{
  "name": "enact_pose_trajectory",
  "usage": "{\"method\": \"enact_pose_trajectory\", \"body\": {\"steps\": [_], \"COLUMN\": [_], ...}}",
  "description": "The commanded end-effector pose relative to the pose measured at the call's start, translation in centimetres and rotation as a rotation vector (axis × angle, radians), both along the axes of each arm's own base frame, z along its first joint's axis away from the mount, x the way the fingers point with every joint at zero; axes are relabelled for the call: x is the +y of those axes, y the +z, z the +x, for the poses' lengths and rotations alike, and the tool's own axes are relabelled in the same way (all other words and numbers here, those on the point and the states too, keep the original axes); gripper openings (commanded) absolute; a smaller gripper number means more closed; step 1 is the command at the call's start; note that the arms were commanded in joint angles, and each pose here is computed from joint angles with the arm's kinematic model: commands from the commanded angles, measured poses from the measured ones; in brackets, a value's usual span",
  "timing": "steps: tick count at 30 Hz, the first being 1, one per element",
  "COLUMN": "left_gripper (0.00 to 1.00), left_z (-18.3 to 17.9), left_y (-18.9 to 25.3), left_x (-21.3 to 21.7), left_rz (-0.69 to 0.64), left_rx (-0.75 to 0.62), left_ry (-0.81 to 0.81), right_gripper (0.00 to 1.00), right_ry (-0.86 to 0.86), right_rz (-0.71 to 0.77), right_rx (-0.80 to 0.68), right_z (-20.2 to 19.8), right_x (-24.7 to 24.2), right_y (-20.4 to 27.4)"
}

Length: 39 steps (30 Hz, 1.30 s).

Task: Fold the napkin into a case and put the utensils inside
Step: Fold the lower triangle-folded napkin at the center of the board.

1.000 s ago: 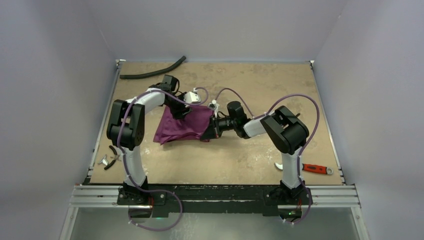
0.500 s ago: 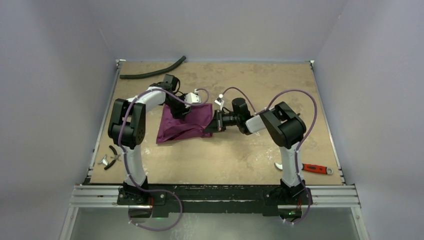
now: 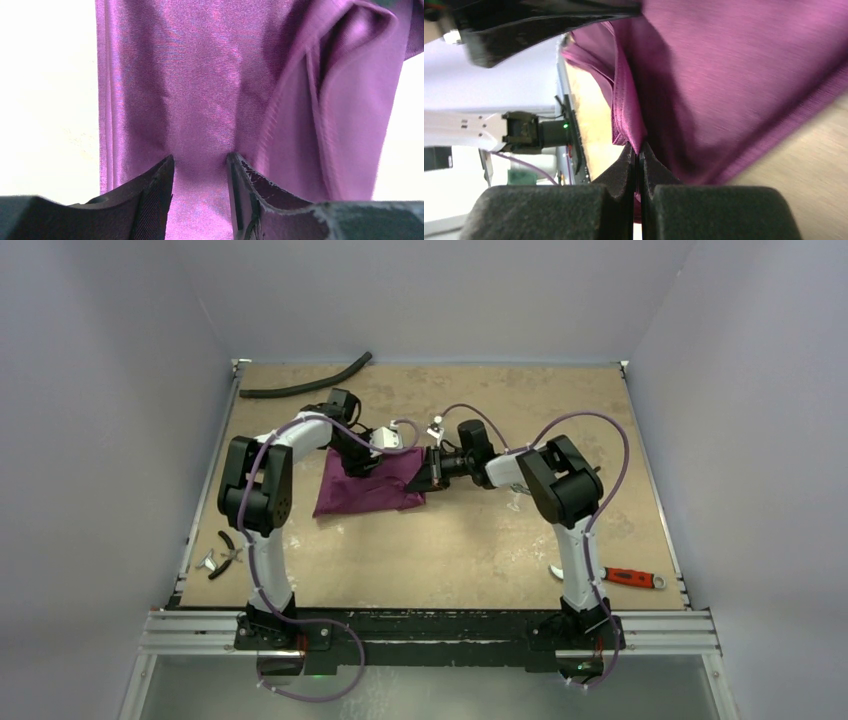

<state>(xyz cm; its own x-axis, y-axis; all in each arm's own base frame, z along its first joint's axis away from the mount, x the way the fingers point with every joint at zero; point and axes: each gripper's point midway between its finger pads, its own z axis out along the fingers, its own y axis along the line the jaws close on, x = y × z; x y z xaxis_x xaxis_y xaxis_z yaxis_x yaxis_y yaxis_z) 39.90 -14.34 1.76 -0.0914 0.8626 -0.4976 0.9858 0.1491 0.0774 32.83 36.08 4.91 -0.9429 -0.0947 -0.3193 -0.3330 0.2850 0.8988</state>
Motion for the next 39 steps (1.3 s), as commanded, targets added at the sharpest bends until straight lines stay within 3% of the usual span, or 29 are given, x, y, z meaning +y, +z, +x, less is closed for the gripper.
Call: {"method": "enact_pose_trajectory", "body": {"steps": [1, 5, 9, 14, 17, 26, 32, 39], "left_gripper": [0.41, 0.41, 0.56, 0.63, 0.66, 0.64, 0.58, 0.43], "left_z": [-3.8, -3.6, -1.2, 2.3, 2.9, 6.4, 6.3, 3.9], "left_y": [-4.4, -4.2, -1.5, 4.5, 5.6, 3.4, 0.6, -1.5], "left_x": [1.4, 1.4, 1.1, 1.1, 0.7, -0.4, -0.5, -1.3], "left_rz": [0.087, 0.09, 0.04, -0.084, -0.115, -0.171, -0.119, -0.087], "left_rx": [0.157, 0.146, 0.087, 0.014, -0.008, -0.062, -0.011, 0.046], "left_ry": [-0.054, -0.055, 0.018, 0.118, 0.147, 0.357, 0.34, 0.242], "right_gripper": [0.0, 0.0, 0.0, 0.0, 0.0, 0.0, 0.0, 0.0], "right_ry": [-0.156, -0.236, -0.242, -0.223, -0.172, -0.139, -0.137, -0.154], "right_rz": [-0.076, -0.097, -0.135, -0.135, -0.126, -0.125, -0.124, -0.129], "right_rx": [0.076, 0.086, 0.091, 0.078, 0.05, -0.009, -0.035, -0.06], "right_z": [2.2, 3.0, 2.7, 2.6, 2.2, 1.9, 2.7, 3.7], "right_x": [-2.6, -4.1, -4.4, -4.1, -2.7, -1.2, -0.8, -0.6], "right_y": [-2.4, -3.5, -4.8, -4.9, -4.2, -2.3, -1.3, 0.1]}}
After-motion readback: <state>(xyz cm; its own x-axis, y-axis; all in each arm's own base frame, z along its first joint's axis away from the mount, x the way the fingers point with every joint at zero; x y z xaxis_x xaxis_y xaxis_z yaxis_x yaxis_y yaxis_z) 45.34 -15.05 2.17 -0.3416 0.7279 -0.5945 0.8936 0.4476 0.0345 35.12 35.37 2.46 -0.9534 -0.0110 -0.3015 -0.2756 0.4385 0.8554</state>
